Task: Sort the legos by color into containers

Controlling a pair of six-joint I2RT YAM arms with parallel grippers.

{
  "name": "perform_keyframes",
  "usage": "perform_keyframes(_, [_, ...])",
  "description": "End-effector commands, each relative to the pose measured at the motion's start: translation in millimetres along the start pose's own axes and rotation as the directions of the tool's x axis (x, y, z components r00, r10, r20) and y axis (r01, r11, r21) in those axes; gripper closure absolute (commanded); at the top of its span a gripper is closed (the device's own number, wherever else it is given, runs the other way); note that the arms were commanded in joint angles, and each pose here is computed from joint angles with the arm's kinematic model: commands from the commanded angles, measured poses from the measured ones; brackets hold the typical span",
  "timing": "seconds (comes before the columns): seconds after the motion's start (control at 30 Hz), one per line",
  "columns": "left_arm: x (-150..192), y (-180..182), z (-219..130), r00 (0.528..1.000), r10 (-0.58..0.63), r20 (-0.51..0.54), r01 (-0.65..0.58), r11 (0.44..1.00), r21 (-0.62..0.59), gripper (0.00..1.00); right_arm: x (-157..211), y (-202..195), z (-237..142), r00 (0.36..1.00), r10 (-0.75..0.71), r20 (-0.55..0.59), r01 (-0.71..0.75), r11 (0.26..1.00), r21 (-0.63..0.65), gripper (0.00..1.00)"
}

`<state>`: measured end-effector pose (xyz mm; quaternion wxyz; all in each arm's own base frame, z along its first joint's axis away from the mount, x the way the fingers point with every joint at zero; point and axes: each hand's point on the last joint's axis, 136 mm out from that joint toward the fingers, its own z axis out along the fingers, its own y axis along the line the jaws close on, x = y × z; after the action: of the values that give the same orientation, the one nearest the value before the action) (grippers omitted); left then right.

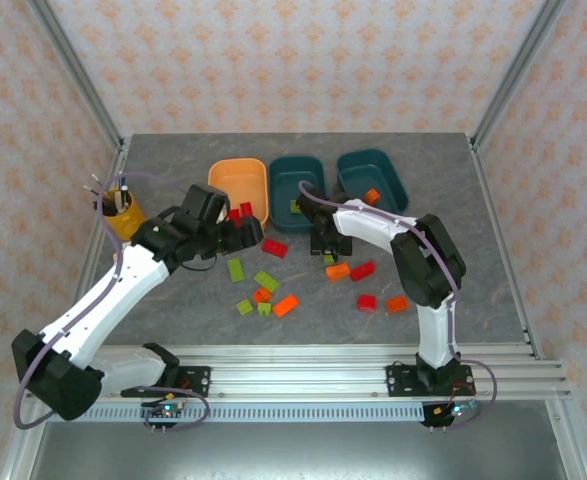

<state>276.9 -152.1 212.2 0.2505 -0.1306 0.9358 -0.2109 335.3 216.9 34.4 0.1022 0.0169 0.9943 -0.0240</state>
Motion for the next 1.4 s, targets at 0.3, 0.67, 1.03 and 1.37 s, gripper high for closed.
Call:
perform_keyframes(0.3, [-5.0,-8.9,-10.8,0.999,-0.028,0.047,0.025,0.998,0.059,0.11,12.4,-3.3,17.1,0.996,0.07,-0.058,-0.07,0.998,0.0,0.58])
perform_keyframes(0.67, [-11.3,-14.7,-15.0,0.997,-0.033,0.071,0.028,0.996,0.08,0.11,-6.9,-3.7,-22.7,0.994,0.099,0.043,-0.097,0.994,-0.043,0.7])
perform_keyframes(1.03, [-49.1,-44.6,-24.6,0.985,-0.122,0.125,0.096,0.977,0.191,0.1,-89.5,29.3,-89.3,0.974,0.028,0.223,-0.007,0.996,-0.091,0.7])
perform_keyframes(1.37, [-62.7,-44.5,-22.2,0.98,-0.146,0.137,0.118,0.973,0.198,0.1,-134.0,37.7,-34.9,0.984,0.016,0.175,-0.02,1.0,0.02,0.69])
